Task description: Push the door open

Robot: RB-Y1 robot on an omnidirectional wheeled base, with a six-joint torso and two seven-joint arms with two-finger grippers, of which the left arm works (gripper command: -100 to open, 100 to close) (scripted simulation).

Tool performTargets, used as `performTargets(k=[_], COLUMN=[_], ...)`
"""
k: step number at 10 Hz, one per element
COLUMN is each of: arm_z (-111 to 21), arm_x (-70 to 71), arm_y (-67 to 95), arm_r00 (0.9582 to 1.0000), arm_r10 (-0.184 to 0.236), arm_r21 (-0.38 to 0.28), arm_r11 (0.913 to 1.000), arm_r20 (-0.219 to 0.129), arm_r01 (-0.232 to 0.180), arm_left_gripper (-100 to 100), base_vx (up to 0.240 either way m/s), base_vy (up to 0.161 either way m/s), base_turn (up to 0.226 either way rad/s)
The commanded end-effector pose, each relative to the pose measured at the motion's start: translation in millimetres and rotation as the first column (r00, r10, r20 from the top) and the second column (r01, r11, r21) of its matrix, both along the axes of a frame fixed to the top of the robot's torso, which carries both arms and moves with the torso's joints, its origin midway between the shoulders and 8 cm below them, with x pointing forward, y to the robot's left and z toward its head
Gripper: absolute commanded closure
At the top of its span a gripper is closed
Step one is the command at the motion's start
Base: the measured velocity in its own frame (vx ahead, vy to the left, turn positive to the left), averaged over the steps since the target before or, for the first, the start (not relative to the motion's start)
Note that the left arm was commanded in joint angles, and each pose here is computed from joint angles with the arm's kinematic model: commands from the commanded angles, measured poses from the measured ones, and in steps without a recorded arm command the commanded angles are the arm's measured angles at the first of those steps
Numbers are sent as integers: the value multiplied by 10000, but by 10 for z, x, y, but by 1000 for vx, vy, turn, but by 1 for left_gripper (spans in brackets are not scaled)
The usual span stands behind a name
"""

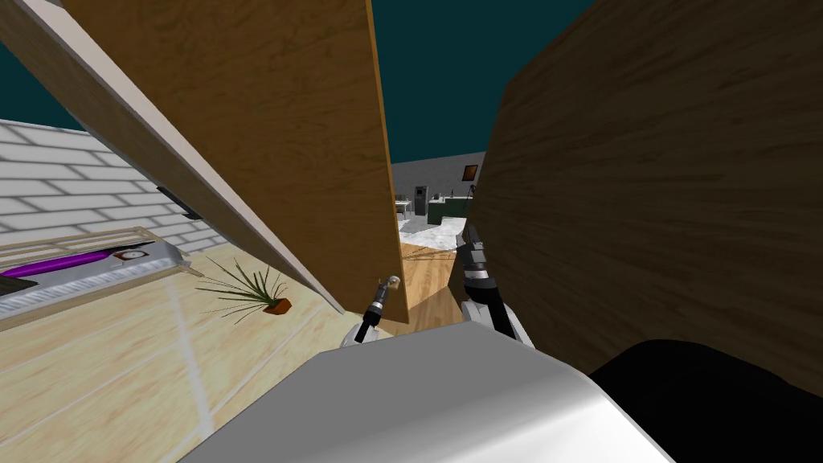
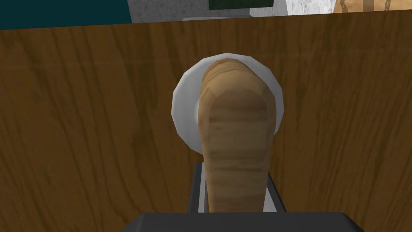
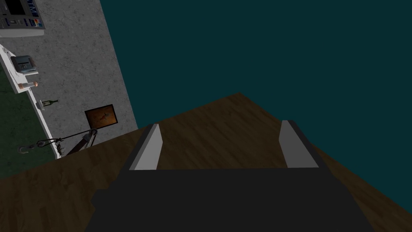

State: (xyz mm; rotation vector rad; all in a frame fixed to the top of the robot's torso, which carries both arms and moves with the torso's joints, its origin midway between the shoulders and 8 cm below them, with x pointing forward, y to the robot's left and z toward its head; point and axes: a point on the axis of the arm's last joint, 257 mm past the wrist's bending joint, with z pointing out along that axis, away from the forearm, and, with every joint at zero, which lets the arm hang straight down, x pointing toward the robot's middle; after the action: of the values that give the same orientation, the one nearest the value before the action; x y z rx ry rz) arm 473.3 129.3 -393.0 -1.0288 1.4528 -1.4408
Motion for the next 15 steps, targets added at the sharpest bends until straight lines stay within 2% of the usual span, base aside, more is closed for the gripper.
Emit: performTargets(k=[1,3,4,6,8,11,12,15], arm_z=[40,40,42,43,43,38,37,26], arm_x=[42,42,73,92,117,150,154,167], arm_y=[171,171,287,363,471,657,682,802], arm_r00=[9992,9992,9973,9954,9916,9815,9796,9690], arm_r10=[379,379,720,949,1289,1914,2005,2468], arm_r21=[66,66,82,87,85,52,43,-20], arm_r11=[9993,9993,9974,9954,9916,9815,9797,9691], arm_r20=[119,119,127,129,127,101,94,43], arm_r01=[-380,-380,-721,-950,-1290,-1915,-2006,-2468], arm_left_gripper=[100,100,100,100,100,100,100,100], base_vx=[133,77,93,146,140,164,149,167], base_vy=[-118,-64,-101,-117,-146,-157,-123,-142], base_turn=[74,27,44,64,66,73,47,68])
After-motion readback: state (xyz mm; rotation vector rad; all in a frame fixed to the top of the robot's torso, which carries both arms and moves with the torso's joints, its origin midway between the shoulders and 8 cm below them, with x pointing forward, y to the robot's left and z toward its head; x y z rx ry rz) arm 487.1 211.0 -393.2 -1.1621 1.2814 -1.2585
